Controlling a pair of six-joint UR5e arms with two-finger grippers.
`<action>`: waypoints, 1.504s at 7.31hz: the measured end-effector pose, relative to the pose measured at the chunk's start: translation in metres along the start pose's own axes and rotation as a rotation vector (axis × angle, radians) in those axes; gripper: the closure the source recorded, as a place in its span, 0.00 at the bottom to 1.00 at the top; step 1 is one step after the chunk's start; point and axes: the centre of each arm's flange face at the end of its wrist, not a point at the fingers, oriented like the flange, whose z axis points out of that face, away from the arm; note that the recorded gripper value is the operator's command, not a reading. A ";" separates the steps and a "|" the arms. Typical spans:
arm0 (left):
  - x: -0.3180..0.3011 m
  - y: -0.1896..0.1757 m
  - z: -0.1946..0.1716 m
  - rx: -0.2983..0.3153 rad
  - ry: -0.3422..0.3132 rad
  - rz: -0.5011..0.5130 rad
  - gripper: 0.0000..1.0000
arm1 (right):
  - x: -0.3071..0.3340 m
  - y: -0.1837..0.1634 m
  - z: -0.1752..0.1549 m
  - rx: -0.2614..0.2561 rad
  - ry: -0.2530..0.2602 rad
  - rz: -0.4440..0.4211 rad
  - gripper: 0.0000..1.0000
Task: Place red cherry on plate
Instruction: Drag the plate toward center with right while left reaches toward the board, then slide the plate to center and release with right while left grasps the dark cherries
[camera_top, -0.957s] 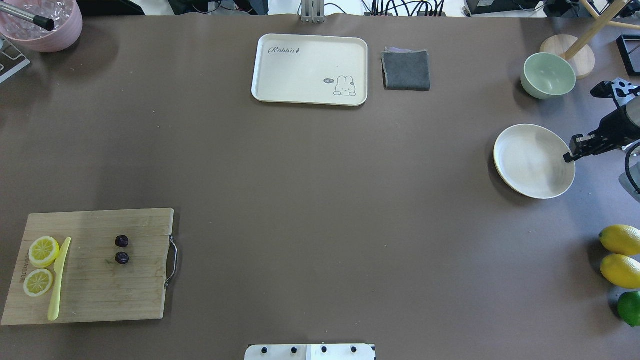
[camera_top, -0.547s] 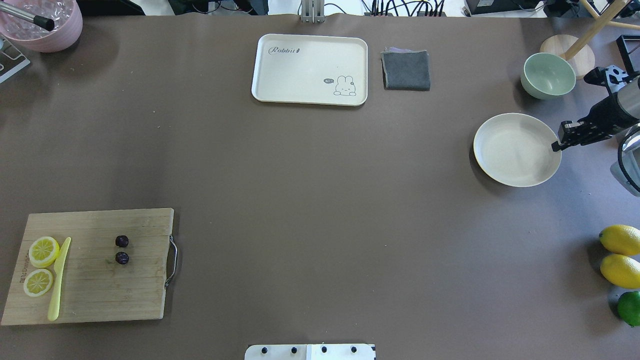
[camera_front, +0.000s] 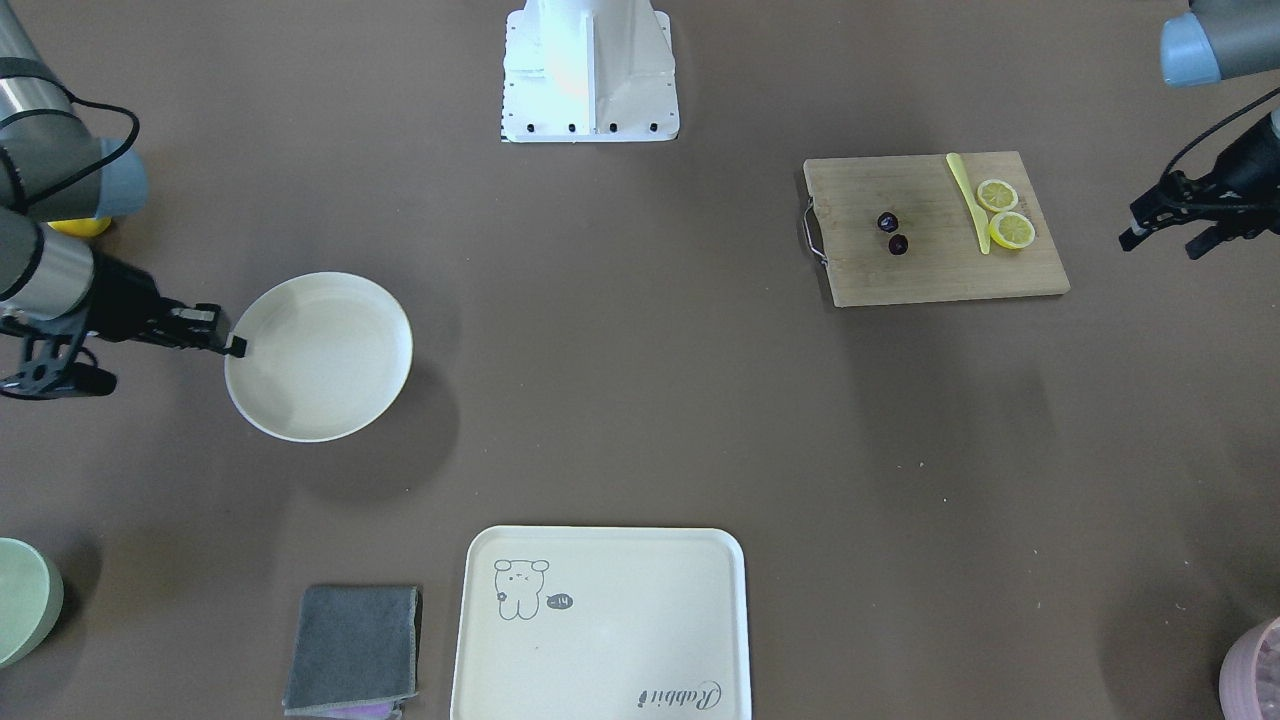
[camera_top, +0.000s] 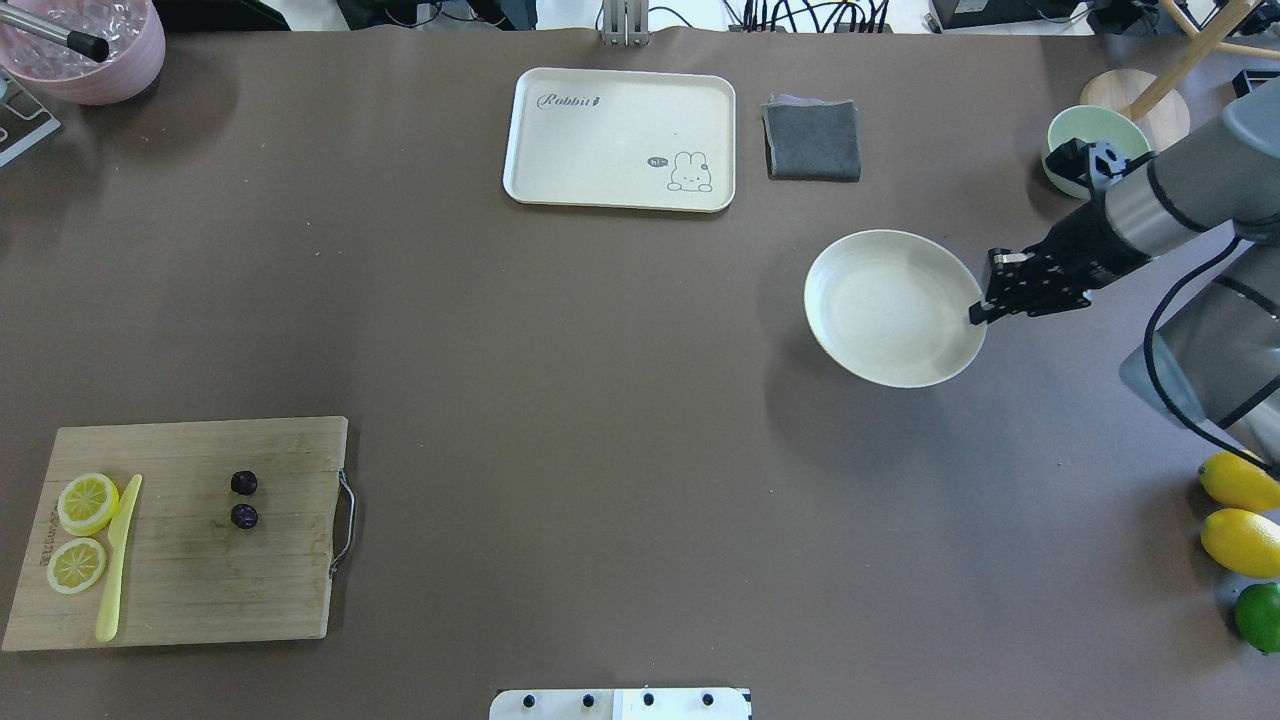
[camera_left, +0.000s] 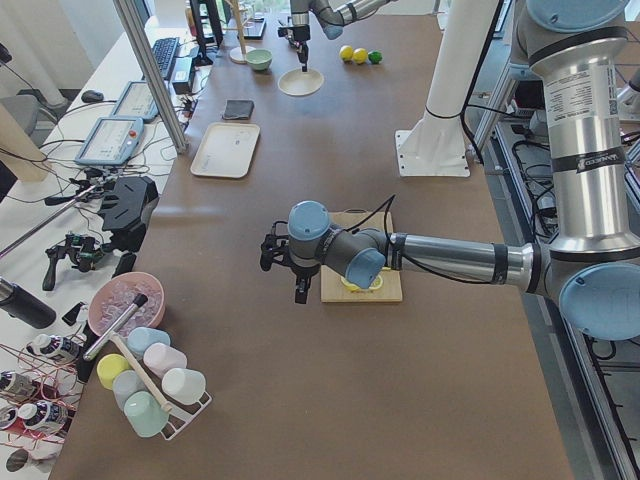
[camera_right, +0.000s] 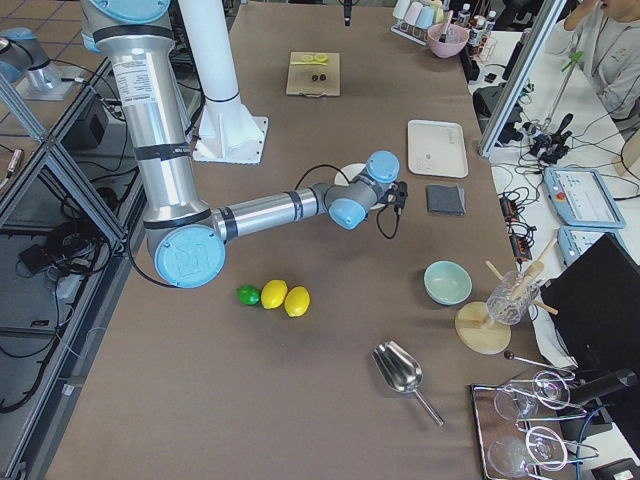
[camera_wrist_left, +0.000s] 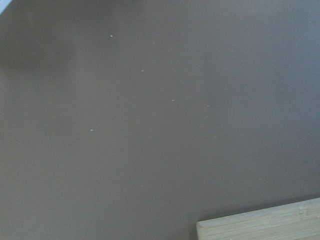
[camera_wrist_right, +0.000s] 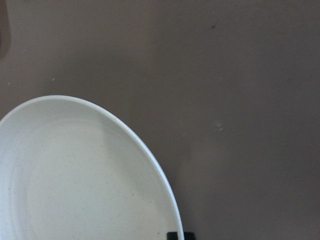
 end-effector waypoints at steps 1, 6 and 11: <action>0.037 0.009 0.014 -0.017 0.017 -0.045 0.03 | -0.047 0.027 0.029 0.001 -0.005 0.015 1.00; 0.164 0.061 0.092 -0.056 -0.006 -0.122 0.19 | -0.166 0.130 0.141 0.035 -0.018 0.021 1.00; 0.193 0.086 0.125 -0.096 -0.017 -0.075 0.29 | -0.184 0.161 0.166 0.033 -0.019 0.015 1.00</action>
